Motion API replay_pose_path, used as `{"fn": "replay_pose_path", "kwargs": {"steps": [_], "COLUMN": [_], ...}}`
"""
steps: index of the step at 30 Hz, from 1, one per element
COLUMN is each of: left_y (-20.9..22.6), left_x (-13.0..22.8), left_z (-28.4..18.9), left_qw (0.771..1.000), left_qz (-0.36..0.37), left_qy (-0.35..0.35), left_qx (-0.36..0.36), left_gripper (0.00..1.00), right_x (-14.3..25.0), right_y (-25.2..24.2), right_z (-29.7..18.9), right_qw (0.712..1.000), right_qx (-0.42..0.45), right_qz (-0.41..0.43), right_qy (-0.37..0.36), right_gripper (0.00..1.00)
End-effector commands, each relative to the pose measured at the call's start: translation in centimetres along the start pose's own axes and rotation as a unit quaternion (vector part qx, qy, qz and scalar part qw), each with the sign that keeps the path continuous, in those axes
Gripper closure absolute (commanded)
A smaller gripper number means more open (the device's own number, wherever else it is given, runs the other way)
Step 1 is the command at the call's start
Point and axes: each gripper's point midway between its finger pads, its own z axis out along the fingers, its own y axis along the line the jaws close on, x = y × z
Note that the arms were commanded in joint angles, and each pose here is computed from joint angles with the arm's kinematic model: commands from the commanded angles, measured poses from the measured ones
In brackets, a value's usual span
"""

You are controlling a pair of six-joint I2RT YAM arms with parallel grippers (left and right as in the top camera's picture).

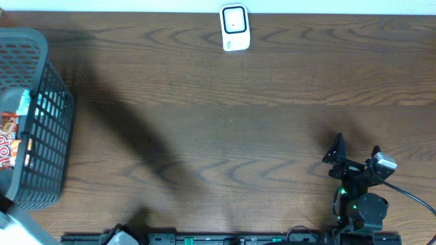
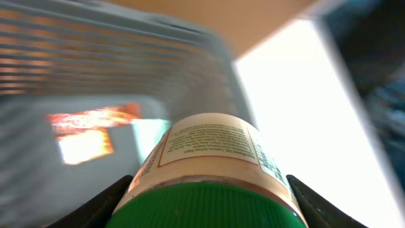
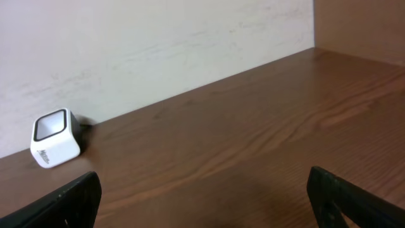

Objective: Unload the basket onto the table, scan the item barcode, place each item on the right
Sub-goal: 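Carry the jar to the table center and set it upright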

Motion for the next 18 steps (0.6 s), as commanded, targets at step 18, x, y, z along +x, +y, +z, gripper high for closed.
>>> {"fn": "replay_pose_path", "kwargs": {"steps": [18], "left_y": [-6.8], "left_x": [36.9], "left_z": [4.6], "left_qw": [0.853], "left_qz": [0.400], "left_qy": [0.335], "left_qx": [-0.016], "left_gripper": [0.40], "right_x": [0.1], "right_y": [0.2], "right_z": [0.0], "right_qw": [1.000], "right_qx": [-0.006], "right_qz": [-0.003], "right_qy": [0.001], "right_gripper": [0.01]}}
